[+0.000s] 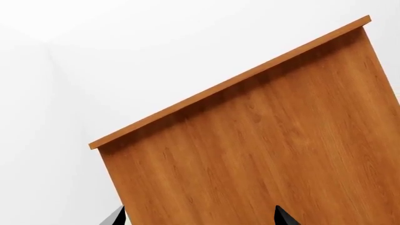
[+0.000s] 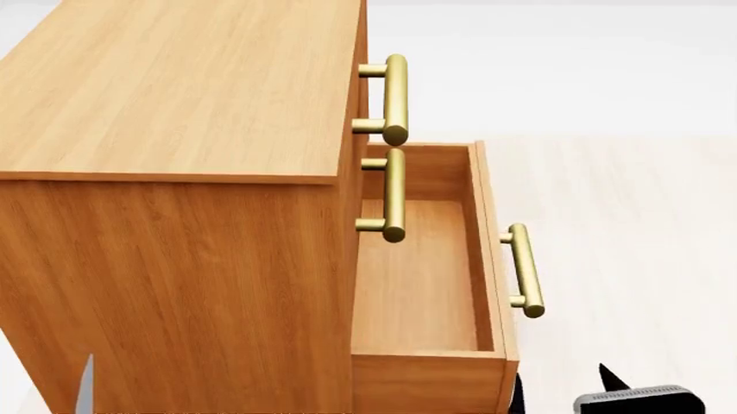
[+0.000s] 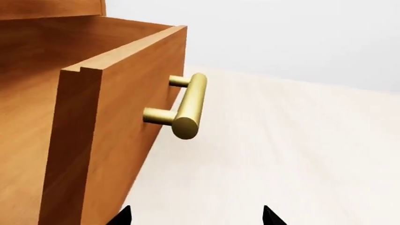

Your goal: Close the bottom drawer of the cabinet.

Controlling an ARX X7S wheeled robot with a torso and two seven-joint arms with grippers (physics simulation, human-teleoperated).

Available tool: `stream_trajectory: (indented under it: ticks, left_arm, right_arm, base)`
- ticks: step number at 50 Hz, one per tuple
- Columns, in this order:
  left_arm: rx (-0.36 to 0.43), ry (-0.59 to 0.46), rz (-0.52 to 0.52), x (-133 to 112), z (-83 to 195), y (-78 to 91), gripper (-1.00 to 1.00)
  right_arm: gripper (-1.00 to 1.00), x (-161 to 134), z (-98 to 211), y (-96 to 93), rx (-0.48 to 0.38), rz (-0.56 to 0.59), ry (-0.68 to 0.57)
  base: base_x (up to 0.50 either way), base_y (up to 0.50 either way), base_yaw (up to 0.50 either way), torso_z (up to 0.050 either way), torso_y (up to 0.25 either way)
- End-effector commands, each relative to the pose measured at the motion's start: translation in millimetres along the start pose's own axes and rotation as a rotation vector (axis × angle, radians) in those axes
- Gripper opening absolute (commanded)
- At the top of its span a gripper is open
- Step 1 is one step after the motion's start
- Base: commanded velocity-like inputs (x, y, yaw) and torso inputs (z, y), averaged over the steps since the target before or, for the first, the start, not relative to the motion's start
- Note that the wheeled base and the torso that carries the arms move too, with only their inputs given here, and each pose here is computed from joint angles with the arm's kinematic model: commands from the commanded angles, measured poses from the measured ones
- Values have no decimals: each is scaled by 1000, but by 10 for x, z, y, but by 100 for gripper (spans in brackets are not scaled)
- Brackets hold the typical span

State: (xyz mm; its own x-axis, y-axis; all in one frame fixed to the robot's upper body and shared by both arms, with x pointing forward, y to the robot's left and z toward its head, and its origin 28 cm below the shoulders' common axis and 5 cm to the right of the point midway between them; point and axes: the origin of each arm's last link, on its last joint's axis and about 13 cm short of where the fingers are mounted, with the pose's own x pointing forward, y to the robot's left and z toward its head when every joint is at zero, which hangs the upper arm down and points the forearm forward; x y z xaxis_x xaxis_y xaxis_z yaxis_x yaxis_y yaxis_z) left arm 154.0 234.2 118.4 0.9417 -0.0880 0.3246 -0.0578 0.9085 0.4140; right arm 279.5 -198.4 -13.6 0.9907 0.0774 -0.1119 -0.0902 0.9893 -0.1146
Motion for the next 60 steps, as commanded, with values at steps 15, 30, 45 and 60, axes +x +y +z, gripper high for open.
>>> stream_trajectory:
  ticks: [15, 30, 45, 60]
  left_arm:
    - [1, -1, 1, -1, 8, 0, 100]
    - [1, 0, 3, -6, 7, 3, 100]
    - [3, -2, 4, -7, 16, 8, 100]
    - [3, -3, 3, -2, 16, 4, 100]
  right_arm:
    - [100, 176, -15, 87, 23, -18, 68]
    - [100, 203, 39, 203, 11, 31, 49]
    - [100, 221, 85, 282, -1, 79, 31]
    - [100, 267, 111, 378, -22, 119, 24]
  base:
    - [17, 0, 9, -1, 0]
    - [12, 0, 6, -1, 0]
    - [9, 0, 4, -1, 0]
    - [7, 0, 3, -1, 0]
